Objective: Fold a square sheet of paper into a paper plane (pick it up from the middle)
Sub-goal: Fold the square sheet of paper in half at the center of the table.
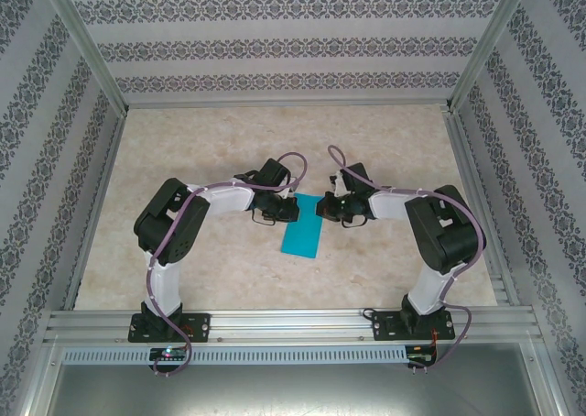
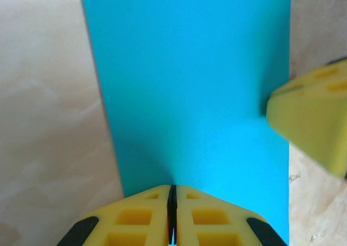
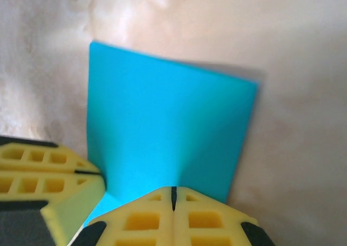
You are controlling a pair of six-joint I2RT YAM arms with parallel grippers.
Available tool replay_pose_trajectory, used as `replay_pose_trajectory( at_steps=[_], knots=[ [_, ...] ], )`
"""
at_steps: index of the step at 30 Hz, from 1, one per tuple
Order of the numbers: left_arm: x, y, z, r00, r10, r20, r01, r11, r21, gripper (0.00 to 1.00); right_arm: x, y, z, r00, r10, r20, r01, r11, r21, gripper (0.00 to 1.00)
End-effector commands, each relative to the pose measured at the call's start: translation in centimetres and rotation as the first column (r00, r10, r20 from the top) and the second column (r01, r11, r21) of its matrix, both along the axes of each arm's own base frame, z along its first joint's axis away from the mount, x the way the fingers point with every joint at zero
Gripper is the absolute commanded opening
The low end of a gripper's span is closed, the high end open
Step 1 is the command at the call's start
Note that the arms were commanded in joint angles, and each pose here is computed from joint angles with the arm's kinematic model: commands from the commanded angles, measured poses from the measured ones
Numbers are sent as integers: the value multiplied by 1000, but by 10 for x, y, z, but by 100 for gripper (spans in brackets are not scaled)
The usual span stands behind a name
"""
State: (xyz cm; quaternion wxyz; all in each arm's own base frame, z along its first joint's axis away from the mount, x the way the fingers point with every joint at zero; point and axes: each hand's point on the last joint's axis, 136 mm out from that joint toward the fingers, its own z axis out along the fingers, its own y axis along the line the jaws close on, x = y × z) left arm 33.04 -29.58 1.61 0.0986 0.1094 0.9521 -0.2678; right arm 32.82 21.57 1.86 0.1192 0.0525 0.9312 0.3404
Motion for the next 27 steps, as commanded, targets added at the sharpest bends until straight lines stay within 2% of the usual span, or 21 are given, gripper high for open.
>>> replay_pose_trajectory(
  at_steps=[1,9,15,21,27],
  knots=[
    [-42,63,-53,985,51,-165,-6,965,261,13,11,-8,-1,1000,-4,25,4,1000,-16,4],
    [-44,67,-51,985,59,-163,-15,965,260,13,29,-15,9,998,-36,58,37,999,-30,4],
    [-42,67,-48,985,53,-161,-10,967,256,13,17,30,44,992,73,104,-78,996,39,5],
    [-42,64,-45,985,44,-165,-2,969,247,13,19,41,24,995,78,66,-80,997,20,5],
    [-41,64,-45,985,39,-167,3,970,241,13,23,29,0,998,65,21,-65,997,-33,5]
  ],
)
